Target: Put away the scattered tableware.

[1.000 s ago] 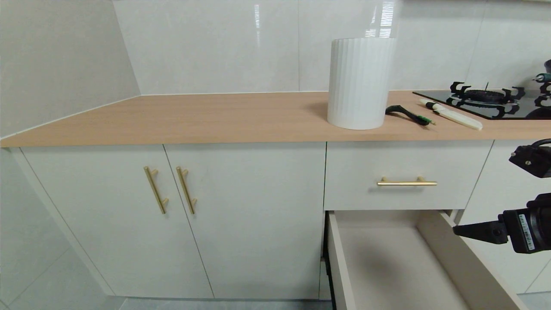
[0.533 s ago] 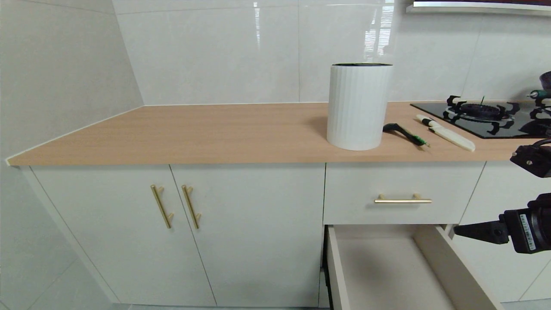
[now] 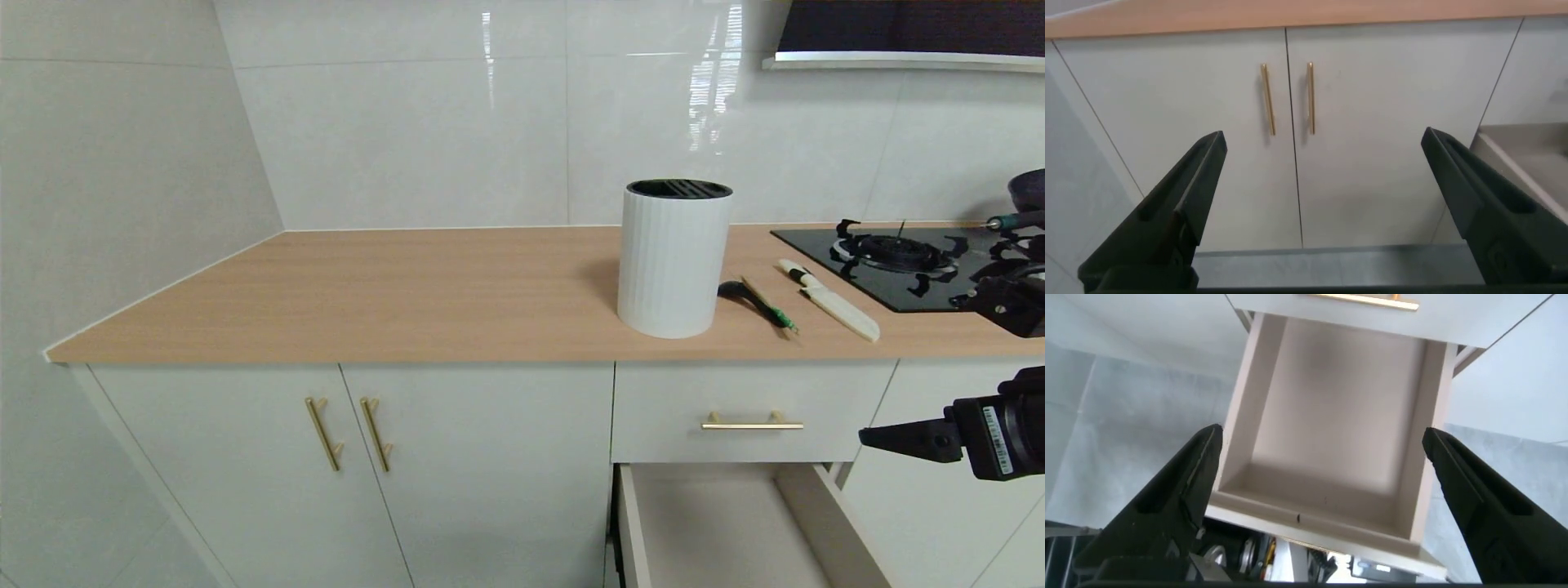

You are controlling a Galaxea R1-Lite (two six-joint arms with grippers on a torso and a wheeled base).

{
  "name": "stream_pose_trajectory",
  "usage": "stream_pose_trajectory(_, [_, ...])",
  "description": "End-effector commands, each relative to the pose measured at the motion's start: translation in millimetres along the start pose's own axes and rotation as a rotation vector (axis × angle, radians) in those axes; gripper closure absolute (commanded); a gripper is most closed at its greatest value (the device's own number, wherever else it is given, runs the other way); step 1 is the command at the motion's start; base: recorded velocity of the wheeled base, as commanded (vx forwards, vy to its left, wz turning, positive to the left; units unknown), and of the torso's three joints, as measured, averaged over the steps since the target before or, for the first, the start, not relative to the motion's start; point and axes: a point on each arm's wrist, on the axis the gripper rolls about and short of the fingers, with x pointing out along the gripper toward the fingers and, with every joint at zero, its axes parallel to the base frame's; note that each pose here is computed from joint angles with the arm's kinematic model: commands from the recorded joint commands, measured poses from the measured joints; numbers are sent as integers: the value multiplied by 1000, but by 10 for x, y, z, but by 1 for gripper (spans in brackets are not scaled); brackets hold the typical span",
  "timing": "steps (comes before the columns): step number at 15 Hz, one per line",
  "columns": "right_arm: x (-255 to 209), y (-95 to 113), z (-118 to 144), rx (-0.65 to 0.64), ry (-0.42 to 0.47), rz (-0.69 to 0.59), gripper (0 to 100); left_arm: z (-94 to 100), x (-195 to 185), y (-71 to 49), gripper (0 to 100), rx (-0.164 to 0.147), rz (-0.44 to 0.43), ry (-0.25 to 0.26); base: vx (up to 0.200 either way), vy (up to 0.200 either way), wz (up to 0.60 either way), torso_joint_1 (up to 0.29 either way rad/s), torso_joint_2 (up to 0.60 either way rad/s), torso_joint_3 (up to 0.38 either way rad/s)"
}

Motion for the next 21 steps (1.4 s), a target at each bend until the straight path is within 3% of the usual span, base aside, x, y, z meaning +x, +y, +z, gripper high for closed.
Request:
stream_pose_trajectory(1, [5, 1, -1, 0, 3, 0, 0, 0, 1, 0, 0, 0, 0, 1, 0, 0, 0, 198, -481, -281])
stream_pose_trajectory(4, [8, -2, 4, 1, 1, -4, 0, 0, 1, 0, 0, 0, 0, 1, 0, 0, 0, 216, -489, -277])
stream_pose_trajectory(7, [-19, 4, 163, -1, -65, -21, 0, 0, 1, 0, 0, 0, 0, 1, 0, 0, 0, 204, -434, -238])
stream_pose_trajectory(8, [39, 22, 435, 6, -84, -19, 0, 0, 1, 0, 0, 0, 0, 1, 0, 0, 0, 80, -159, -95])
stream_pose_trajectory(9, [142, 29, 600, 25, -52, -23, 0, 0, 1, 0, 0, 0, 0, 1, 0, 0, 0, 36, -90, -51])
stream_pose_trajectory(13, [466, 18, 842, 41, 2, -36, 0, 0, 1, 0, 0, 0, 0, 1, 0, 0, 0, 8, -14, -7])
stream_pose_trajectory(17, [993, -76, 874, 132, 111, -123, 0, 0, 1, 0, 0, 1, 0, 1, 0, 0, 0, 0, 0, 0])
stream_pose_trajectory(18, [1166, -76, 881, 147, 129, -208, 0, 0, 1, 0, 0, 0, 0, 1, 0, 0, 0, 0, 0, 0])
stream_pose_trajectory(21, [1433, -101, 909, 192, 122, -259, 0, 0, 1, 0, 0, 0, 0, 1, 0, 0, 0, 0, 0, 0])
